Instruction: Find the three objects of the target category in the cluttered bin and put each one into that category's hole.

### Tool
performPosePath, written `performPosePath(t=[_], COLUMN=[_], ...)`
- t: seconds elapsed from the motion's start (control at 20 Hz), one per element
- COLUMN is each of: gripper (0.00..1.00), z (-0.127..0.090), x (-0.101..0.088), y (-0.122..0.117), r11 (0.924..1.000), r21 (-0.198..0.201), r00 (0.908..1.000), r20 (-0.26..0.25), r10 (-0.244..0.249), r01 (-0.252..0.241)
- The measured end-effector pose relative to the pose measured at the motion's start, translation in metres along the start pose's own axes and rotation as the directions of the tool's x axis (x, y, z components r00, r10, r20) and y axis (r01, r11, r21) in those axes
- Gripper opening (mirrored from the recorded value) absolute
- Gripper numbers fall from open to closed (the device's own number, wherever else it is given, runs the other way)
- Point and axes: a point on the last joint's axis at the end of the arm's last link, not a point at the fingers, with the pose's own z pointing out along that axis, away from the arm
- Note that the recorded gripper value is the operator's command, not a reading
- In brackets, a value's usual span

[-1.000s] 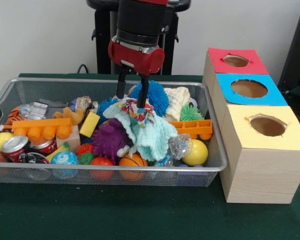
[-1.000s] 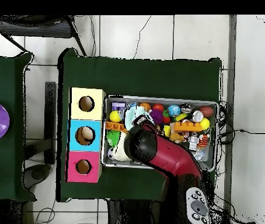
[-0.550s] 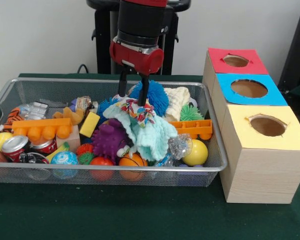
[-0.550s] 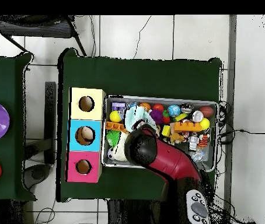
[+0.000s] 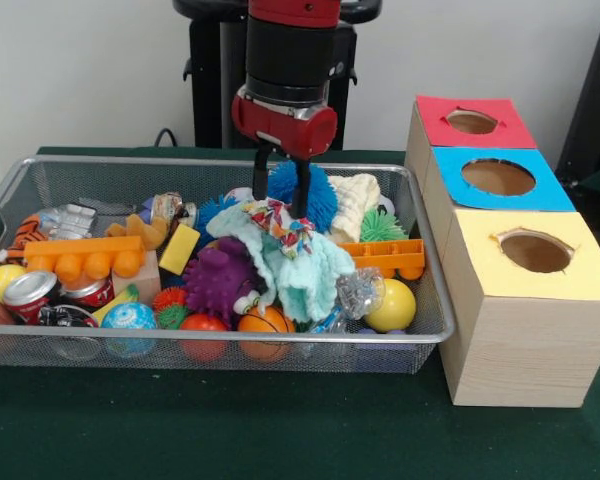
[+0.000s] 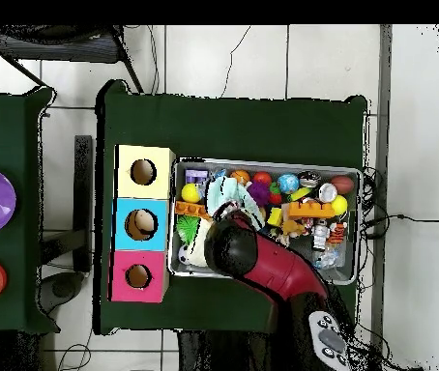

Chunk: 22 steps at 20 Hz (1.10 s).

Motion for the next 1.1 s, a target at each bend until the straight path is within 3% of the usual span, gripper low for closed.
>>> performPosePath(t=[0.4, 0.45, 1.1], gripper=[1.0, 0.0, 0.0], z=[0.013, 0.016, 0.004], x=[0.003, 0.005, 0.01], y=[0.017, 0.021, 0.033], r11=[0.9988, 0.9984, 0.9982], r21=[-0.047, -0.054, -0.053], r00=[0.9983, 0.9977, 0.9957], r20=[0.057, 0.066, 0.09], r10=[-0.01, -0.013, -0.023], r01=[0.012, 0.016, 0.028])
